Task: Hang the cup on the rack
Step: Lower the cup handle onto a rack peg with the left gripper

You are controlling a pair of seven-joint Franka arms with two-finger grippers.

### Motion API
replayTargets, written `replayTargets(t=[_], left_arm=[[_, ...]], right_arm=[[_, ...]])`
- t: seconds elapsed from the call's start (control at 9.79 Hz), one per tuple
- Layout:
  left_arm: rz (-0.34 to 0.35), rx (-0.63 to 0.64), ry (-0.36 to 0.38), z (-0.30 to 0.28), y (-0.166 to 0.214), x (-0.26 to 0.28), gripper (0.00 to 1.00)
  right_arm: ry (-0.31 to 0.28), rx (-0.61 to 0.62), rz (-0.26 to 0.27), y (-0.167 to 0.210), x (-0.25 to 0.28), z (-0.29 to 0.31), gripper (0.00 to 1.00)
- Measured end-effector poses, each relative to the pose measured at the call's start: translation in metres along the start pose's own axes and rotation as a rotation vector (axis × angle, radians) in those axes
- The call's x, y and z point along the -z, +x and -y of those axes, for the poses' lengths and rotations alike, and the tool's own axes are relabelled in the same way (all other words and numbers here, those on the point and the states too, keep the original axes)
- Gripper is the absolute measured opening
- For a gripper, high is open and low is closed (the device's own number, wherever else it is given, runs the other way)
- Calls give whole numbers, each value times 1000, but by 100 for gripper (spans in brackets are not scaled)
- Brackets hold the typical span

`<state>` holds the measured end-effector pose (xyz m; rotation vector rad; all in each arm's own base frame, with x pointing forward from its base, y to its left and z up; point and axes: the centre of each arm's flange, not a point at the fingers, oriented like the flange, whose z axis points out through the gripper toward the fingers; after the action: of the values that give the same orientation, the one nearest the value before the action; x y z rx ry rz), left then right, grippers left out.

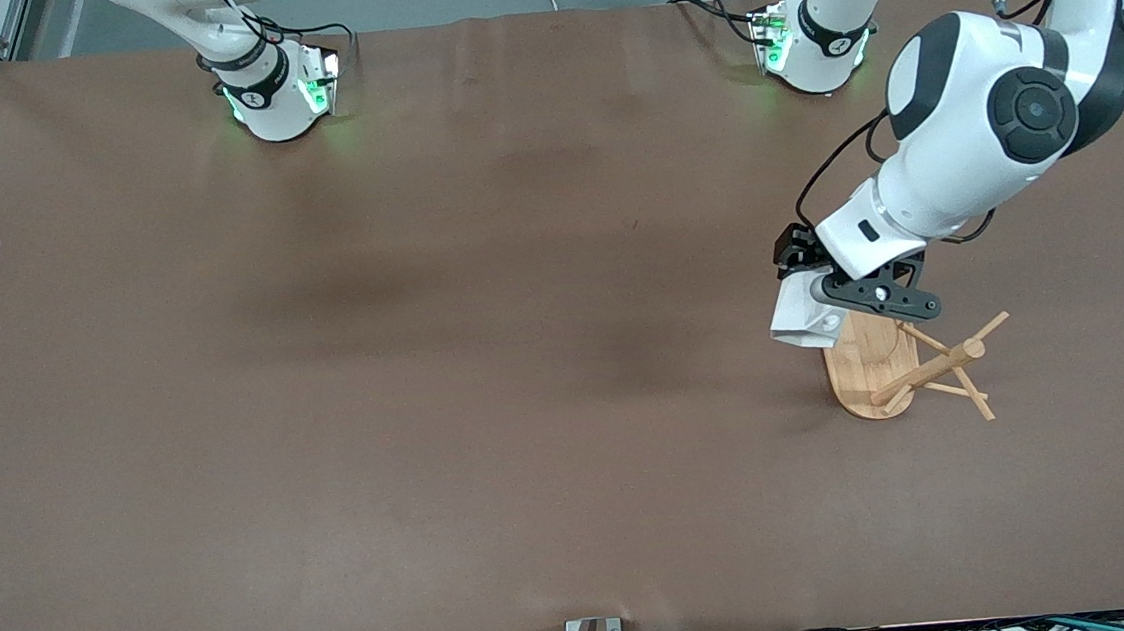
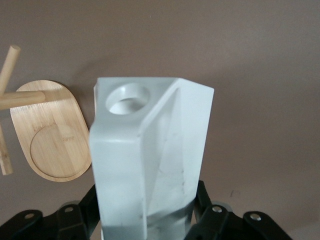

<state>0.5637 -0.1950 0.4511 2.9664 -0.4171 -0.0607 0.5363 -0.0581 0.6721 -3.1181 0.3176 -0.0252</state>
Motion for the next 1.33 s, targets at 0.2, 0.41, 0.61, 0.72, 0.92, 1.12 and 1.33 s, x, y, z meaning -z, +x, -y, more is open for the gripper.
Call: replayTargets(t=[0.2, 0.41, 0.61, 0.72, 0.92, 1.12, 1.33], left_arm=[[5, -59, 6, 15, -7, -15, 74], [-11, -100, 14, 45, -10, -25, 74], [-17, -125, 19, 69, -11, -25, 74], [-20, -128, 21, 77, -12, -24, 74], [-34, -135, 26, 87, -11, -24, 74], [-38, -140, 28, 93, -10, -31, 74], [-41, -136, 32, 105, -9, -38, 74]], right_arm=[[-1, 0, 1, 0, 0, 0, 100], [-1, 0, 2, 1, -1, 0, 100], [-1, 0, 3, 1, -2, 0, 100], [-1, 0, 4, 1, -2, 0, 100], [-2, 0, 4, 1, -2, 0, 100], [-2, 0, 5, 1, -2, 0, 100], [-2, 0, 6, 1, -2, 0, 100]])
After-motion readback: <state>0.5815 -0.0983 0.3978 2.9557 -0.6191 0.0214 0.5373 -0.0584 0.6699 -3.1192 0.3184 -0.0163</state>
